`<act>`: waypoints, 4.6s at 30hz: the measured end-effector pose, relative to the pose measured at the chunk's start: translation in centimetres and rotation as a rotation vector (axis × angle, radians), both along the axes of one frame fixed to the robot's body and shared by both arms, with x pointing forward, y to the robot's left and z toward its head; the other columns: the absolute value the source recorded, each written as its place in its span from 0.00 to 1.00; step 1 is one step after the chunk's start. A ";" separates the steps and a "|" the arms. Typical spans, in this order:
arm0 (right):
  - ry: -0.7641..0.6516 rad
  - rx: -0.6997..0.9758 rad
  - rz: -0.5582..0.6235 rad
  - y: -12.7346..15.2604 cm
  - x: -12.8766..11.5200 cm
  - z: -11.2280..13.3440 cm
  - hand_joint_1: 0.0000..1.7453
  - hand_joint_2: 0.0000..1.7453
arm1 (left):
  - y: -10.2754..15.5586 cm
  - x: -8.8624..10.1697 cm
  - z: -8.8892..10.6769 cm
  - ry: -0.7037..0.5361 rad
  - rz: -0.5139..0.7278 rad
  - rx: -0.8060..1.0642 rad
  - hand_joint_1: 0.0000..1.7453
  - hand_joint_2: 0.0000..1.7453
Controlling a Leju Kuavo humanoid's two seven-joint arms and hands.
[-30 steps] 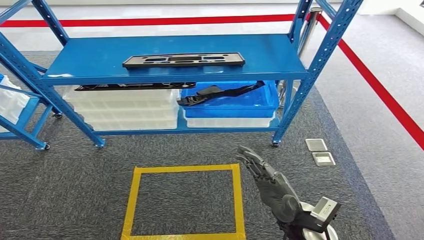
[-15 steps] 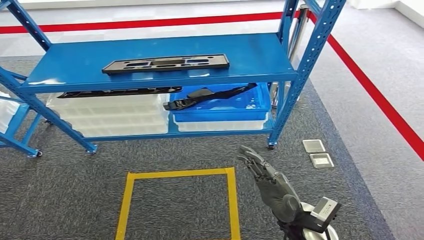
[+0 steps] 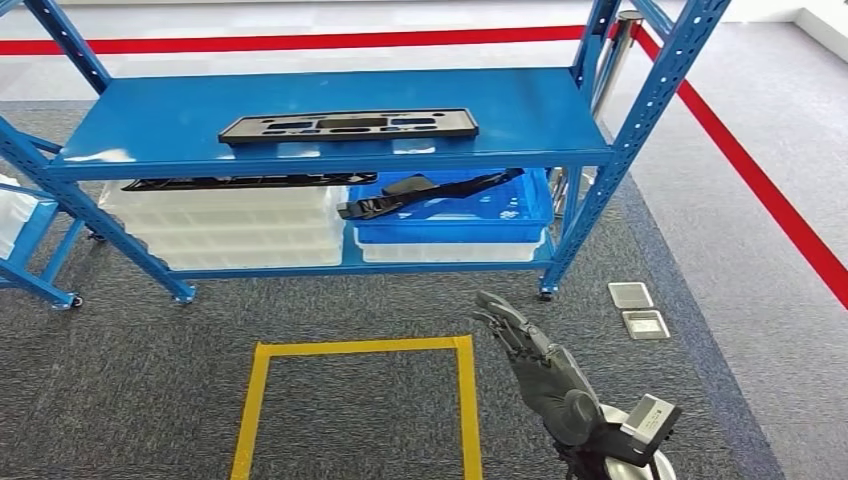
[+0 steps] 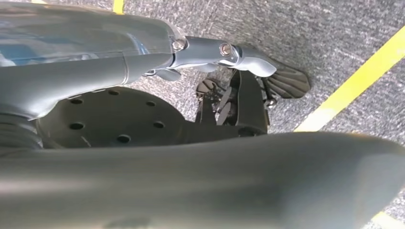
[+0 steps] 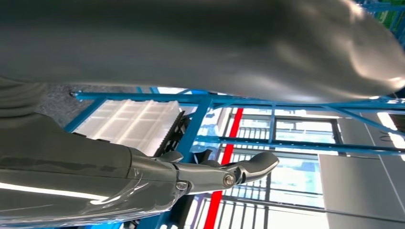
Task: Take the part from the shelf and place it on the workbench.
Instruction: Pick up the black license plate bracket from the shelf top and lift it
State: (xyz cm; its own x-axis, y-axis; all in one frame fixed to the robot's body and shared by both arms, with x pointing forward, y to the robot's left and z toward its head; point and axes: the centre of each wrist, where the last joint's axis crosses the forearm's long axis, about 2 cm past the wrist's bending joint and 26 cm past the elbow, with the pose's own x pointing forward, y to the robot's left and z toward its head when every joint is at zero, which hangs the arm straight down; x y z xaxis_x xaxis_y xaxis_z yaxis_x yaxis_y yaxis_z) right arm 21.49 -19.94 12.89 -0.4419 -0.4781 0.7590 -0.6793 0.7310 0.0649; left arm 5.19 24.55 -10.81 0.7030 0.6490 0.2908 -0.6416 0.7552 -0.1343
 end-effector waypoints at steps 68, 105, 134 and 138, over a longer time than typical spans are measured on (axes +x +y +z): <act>-0.027 -0.081 -0.002 0.3 0.0 -0.6 0.00 0.00 | 0.4 0.3 0.0 -0.048 -0.028 0.010 0.00 0.00; -0.029 -0.080 0.001 0.5 0.1 -0.7 0.00 0.00 | 0.5 0.2 0.0 -0.073 -0.051 0.009 0.00 0.00; -0.029 -0.090 -0.058 0.1 -2.5 -0.9 0.00 0.00 | 1.7 0.3 -0.1 -0.031 -0.212 0.053 0.00 0.00; -0.045 -0.097 -0.048 0.5 -2.3 -0.8 0.00 0.00 | 1.9 0.4 -0.1 -0.048 -0.215 0.061 0.00 0.00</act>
